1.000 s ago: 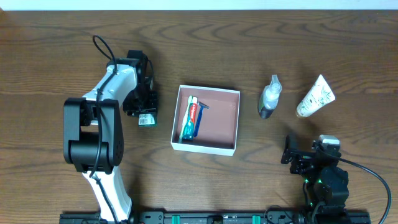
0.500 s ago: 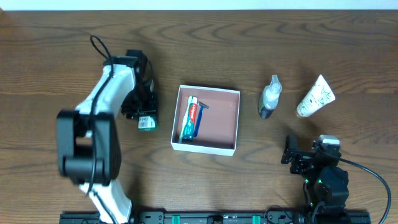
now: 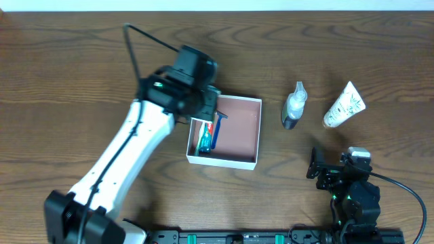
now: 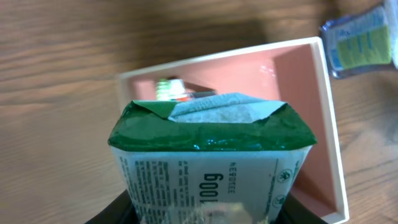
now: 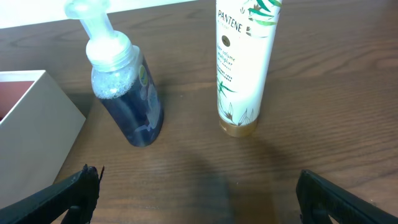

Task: Pack container
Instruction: 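Lower the soap bar into the box front and release it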

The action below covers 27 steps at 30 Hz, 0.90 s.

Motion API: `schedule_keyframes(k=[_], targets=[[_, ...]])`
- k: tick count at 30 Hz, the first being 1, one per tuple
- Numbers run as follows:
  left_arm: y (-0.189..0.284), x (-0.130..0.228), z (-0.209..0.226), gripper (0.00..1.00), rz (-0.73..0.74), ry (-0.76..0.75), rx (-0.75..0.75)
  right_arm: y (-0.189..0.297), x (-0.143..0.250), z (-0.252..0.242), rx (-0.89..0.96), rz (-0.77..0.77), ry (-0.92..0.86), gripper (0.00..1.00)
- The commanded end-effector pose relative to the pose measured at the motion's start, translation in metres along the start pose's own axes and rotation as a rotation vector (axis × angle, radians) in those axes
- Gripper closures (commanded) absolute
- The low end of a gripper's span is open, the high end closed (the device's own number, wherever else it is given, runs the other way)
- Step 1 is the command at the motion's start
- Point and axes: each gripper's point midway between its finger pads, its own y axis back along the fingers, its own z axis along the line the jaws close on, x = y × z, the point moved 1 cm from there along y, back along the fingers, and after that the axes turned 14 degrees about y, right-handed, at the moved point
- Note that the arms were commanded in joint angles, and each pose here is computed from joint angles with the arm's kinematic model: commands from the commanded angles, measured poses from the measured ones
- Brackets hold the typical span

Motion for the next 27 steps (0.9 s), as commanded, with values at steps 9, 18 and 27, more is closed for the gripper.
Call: schedule_keyframes(k=[9,18,27], targets=[[-0.08,0.033,0.028,0.69,0.155,0.135,-0.235,0.0,0.0,-0.002,0.009,-0.003,-0.011,0.01],[-0.093,0.036,0.036,0.68,0.174,0.132,-0.282,0.0,0.0,-0.002,0.009,-0.003,-0.011,0.01],[-0.092,0.034,0.041,0.61,0.158,0.126,-0.314,0.0,0.0,-0.002,0.009,-0.003,-0.011,0.01]])
